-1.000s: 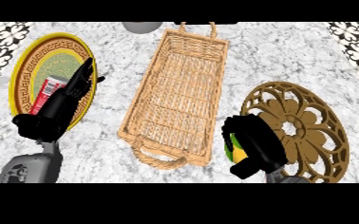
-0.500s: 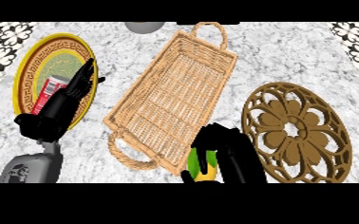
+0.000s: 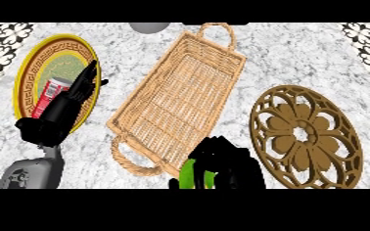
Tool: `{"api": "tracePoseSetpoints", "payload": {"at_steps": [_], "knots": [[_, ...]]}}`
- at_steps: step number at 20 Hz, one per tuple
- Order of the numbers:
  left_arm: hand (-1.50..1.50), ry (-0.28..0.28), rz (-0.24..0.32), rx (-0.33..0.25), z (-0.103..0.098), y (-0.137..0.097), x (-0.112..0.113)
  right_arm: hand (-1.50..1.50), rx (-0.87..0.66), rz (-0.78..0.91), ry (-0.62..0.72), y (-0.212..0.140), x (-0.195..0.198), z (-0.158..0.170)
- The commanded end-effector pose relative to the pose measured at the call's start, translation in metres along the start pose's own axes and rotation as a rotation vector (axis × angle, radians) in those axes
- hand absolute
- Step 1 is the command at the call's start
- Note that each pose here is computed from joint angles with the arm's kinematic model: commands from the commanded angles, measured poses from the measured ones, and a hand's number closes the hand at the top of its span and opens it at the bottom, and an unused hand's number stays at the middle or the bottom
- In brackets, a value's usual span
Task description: Pick the lemon from the placemat and place it in the basket
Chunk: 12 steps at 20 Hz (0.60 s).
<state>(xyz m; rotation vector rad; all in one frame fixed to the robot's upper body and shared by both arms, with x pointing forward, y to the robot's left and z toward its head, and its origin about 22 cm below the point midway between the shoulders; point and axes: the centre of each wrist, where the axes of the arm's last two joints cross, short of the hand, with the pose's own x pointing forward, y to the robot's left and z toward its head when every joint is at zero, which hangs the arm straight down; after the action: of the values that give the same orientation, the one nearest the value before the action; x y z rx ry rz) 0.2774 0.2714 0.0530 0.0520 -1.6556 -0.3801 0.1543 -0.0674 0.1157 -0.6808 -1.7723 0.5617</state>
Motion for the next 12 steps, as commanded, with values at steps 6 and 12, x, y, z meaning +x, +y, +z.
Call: {"api": "tracePoseSetpoints", "payload": {"at_steps": [6, 12], "knots": [[0.00, -0.017, 0.014, -0.030, -0.006, -0.008, 0.005, 1.50, -0.221, 0.000, 0.142, 0.001, 0.043, -0.026], [0.00, -0.041, 0.015, -0.048, -0.014, -0.011, 0.006, 1.50, -0.375, -0.016, 0.179, -0.011, 0.063, -0.069]]}}
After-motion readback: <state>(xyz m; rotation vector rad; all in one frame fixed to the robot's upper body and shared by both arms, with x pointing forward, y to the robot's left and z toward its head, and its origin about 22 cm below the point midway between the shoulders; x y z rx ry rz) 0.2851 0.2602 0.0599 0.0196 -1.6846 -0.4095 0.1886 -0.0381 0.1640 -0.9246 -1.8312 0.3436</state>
